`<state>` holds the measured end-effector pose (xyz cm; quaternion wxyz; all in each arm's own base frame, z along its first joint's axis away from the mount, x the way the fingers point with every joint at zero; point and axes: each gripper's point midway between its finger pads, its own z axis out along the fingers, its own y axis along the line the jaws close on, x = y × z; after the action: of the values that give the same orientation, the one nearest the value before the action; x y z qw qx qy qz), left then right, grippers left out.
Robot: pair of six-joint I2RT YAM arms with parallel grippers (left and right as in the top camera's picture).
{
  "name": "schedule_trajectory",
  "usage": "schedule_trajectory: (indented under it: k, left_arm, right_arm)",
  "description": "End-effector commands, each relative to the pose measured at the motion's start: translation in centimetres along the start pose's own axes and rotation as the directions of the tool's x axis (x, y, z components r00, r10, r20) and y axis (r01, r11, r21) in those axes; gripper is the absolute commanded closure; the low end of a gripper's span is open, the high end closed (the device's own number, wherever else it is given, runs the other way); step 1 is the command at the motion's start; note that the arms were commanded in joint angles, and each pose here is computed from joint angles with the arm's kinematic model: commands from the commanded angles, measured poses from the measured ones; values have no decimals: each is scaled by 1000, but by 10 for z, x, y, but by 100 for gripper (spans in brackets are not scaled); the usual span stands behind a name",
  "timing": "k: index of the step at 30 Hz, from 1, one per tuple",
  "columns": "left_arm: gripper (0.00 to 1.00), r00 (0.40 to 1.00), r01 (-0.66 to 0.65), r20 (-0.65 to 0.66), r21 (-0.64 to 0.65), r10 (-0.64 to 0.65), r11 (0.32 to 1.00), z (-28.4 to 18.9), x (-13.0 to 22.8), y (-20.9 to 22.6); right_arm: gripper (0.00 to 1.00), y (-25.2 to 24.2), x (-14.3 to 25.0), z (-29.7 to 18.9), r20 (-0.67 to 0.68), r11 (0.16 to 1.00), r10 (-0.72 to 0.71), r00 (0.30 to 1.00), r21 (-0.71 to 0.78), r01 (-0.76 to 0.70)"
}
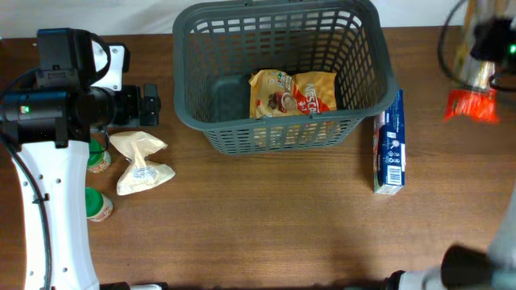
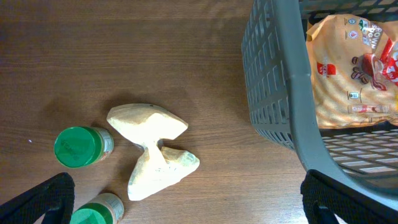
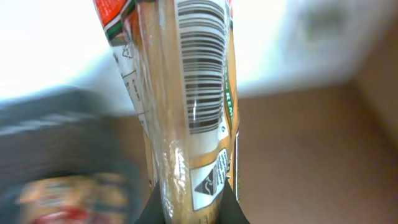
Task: Pack container
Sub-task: 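Move the orange snack pack into the basket and release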
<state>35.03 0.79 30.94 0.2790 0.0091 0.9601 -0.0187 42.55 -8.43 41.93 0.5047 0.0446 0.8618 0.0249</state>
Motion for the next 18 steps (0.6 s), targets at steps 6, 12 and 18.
schedule_trajectory:
  k: [6, 12, 18]
  left_arm:
    - [1, 1000, -5, -2, 5, 5, 1000, 1, 1, 0]
    - [1, 1000, -6, -2, 5, 6, 1000, 1, 1, 0]
    - [1, 1000, -6, -2, 5, 6, 1000, 1, 1, 0]
  right_arm:
    - [96, 190, -2, -70, 365, 591, -613, 701, -376, 713]
    - [96, 251, 36, -46, 506, 228, -759, 409, -382, 896]
    - [96, 280, 64, 5, 587, -1, -781, 216, -346, 938]
